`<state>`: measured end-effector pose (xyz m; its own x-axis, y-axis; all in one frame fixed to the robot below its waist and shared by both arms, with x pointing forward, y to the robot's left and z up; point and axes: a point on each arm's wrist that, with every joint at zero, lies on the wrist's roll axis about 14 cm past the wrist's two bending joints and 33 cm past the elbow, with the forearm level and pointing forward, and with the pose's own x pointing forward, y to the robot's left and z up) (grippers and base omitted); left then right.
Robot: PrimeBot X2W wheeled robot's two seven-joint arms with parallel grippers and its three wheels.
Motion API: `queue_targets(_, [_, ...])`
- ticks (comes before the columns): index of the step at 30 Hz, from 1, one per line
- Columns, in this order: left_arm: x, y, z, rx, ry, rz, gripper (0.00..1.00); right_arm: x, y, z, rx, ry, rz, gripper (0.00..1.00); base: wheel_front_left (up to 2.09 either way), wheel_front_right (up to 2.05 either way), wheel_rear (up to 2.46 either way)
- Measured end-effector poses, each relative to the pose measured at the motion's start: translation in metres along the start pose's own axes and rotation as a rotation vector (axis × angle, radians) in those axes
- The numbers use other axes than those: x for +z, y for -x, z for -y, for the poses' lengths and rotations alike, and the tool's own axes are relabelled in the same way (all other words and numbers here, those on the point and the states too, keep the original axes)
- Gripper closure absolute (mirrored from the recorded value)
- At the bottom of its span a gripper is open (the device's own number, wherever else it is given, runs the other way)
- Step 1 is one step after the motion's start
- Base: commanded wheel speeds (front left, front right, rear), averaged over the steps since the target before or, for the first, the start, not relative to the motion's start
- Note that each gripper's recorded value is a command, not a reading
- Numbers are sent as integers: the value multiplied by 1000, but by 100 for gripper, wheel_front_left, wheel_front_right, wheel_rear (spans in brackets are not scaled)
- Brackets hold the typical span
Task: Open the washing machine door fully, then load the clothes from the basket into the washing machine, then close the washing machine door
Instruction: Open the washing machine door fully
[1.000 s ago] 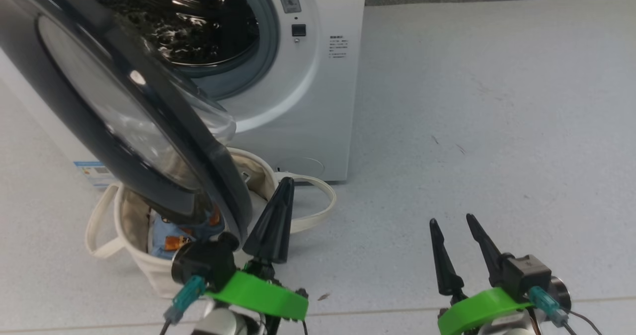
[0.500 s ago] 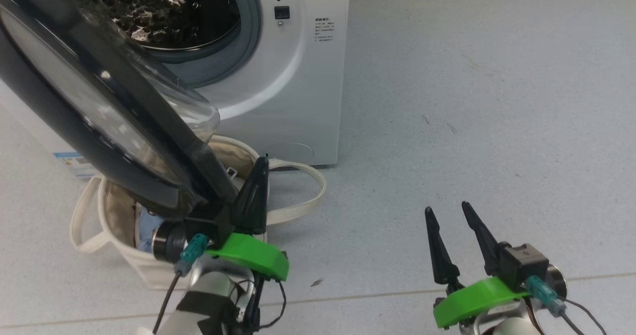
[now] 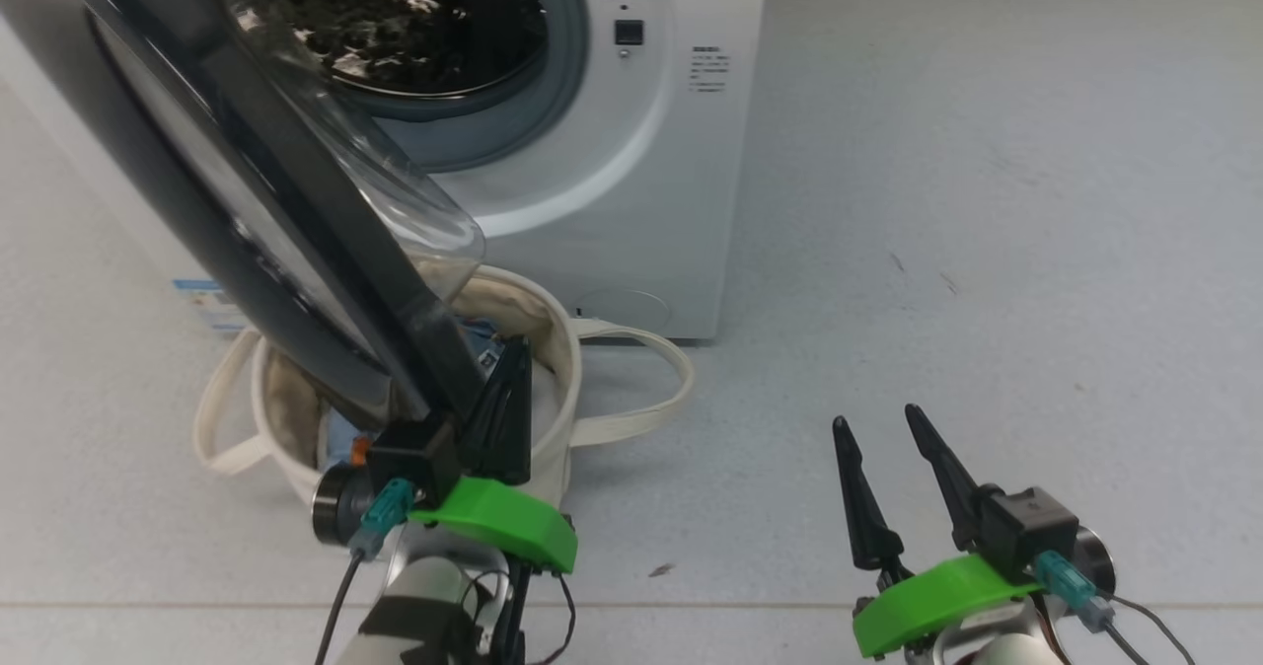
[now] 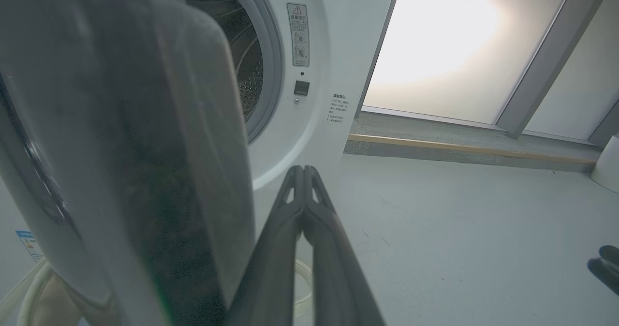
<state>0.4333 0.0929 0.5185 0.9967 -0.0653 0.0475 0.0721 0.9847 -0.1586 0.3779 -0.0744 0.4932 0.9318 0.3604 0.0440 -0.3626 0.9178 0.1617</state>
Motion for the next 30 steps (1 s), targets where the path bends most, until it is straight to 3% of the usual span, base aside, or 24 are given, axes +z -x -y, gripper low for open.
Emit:
queue_targets(13, [-5,49,-78,233,-6,-16,100,-11,-25,-52,171,-15,-28,0,0,0,0])
queue_targets(21, [11,85,-151,475,-22,22,100,-24,-40,-88,290,-25,-60,0,0,0,0])
queue_targets(30, [20,123,-201,667,-9,55,100,-35,-44,-105,343,-31,-89,0,0,0,0])
